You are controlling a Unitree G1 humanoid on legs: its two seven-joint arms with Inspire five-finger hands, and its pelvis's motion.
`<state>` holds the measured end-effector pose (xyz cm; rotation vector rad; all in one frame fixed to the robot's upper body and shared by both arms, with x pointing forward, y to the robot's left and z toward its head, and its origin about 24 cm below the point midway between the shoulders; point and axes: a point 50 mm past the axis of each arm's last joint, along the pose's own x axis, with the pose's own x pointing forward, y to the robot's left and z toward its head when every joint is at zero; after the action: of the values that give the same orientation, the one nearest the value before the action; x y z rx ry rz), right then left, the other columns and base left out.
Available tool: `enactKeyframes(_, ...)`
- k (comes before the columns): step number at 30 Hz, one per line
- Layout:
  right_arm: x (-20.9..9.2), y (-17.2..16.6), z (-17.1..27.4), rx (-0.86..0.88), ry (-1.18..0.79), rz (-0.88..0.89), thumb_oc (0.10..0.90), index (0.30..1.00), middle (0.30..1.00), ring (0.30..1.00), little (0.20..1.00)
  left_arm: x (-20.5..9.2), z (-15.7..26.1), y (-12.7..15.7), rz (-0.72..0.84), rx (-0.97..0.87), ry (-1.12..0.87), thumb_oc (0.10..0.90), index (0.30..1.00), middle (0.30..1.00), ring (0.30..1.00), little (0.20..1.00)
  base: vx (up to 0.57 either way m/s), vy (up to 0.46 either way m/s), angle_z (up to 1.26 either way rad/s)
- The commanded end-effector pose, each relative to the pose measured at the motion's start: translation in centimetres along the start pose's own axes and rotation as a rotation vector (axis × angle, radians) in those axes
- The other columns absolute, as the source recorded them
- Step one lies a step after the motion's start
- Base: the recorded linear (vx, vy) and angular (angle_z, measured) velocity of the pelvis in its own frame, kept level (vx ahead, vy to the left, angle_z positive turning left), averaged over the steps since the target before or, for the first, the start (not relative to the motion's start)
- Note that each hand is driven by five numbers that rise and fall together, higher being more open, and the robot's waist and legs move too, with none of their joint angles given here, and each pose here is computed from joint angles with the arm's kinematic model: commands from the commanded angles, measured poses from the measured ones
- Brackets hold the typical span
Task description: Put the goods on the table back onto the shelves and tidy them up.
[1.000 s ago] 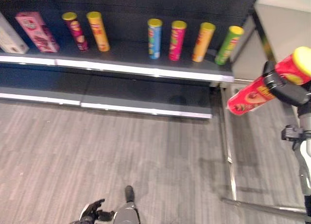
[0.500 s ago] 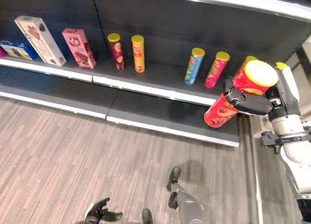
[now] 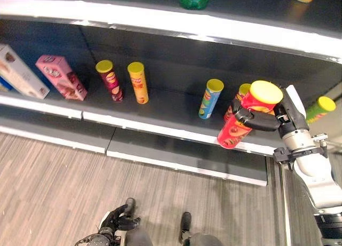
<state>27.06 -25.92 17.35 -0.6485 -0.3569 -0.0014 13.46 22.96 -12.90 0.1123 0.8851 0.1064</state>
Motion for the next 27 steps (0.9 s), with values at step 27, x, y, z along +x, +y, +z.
enactKeyframes(27, 6.8, -2.1, 11.0, -0.347, -0.454, -0.782, 0.400, 0.300, 0.300, 0.300, 0.300, 0.1, 3.7, 2.8, 0.190, 0.147, -0.164, 0.800, 0.900, 0.900, 0.900, 0.900, -0.07, 0.024, 0.04)
